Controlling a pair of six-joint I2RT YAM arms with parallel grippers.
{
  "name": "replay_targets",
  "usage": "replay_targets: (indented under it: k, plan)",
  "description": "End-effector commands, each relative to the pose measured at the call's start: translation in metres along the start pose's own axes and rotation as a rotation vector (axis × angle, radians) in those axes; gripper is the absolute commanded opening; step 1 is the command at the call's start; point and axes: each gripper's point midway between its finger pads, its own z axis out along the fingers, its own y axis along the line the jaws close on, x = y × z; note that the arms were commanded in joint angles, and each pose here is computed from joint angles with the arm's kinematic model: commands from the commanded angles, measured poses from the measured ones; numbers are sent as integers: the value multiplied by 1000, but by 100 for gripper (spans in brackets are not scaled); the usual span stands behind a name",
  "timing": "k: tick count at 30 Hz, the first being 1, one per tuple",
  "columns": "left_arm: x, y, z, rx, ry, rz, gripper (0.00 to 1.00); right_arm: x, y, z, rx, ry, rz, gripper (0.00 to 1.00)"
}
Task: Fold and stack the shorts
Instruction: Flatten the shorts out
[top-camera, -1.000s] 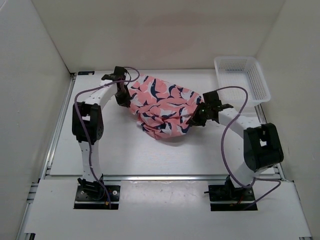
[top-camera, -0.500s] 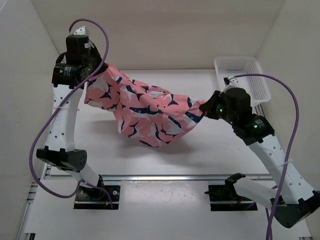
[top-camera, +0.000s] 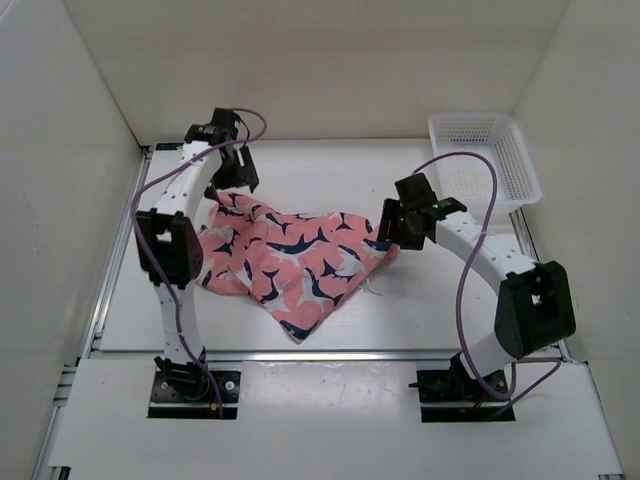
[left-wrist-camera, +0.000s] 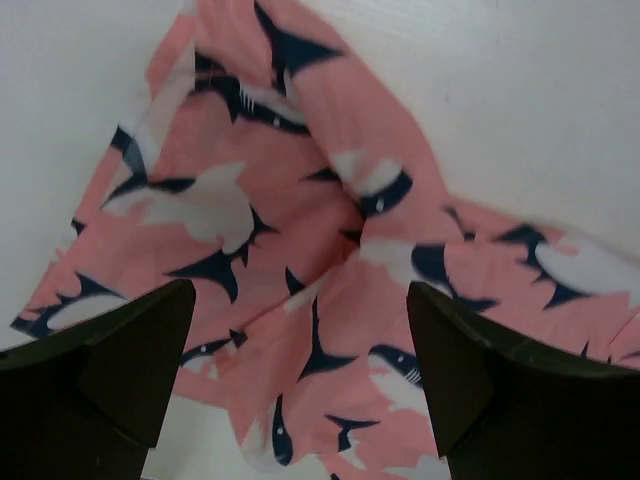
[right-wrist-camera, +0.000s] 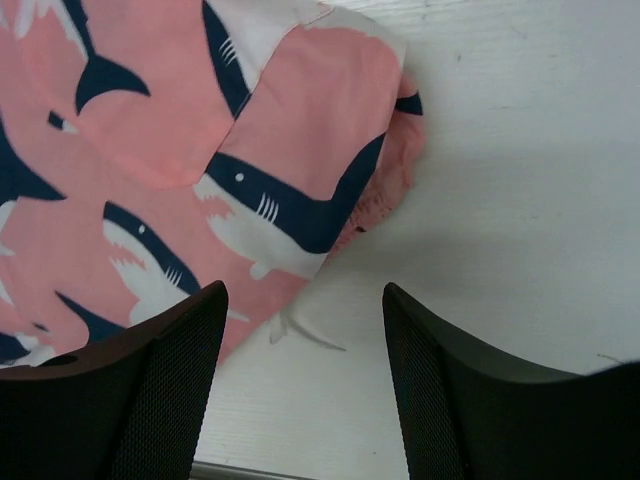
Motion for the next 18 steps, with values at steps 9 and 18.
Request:
replay_targets:
  k: [9,18]
  plan:
    - [251,-35,-119,396,175,-20,83,27,1,-38,-122,-33,41,82]
    - [373,-73,-92,303,407,204,100,23,-29,-36,-117,-14,149,84]
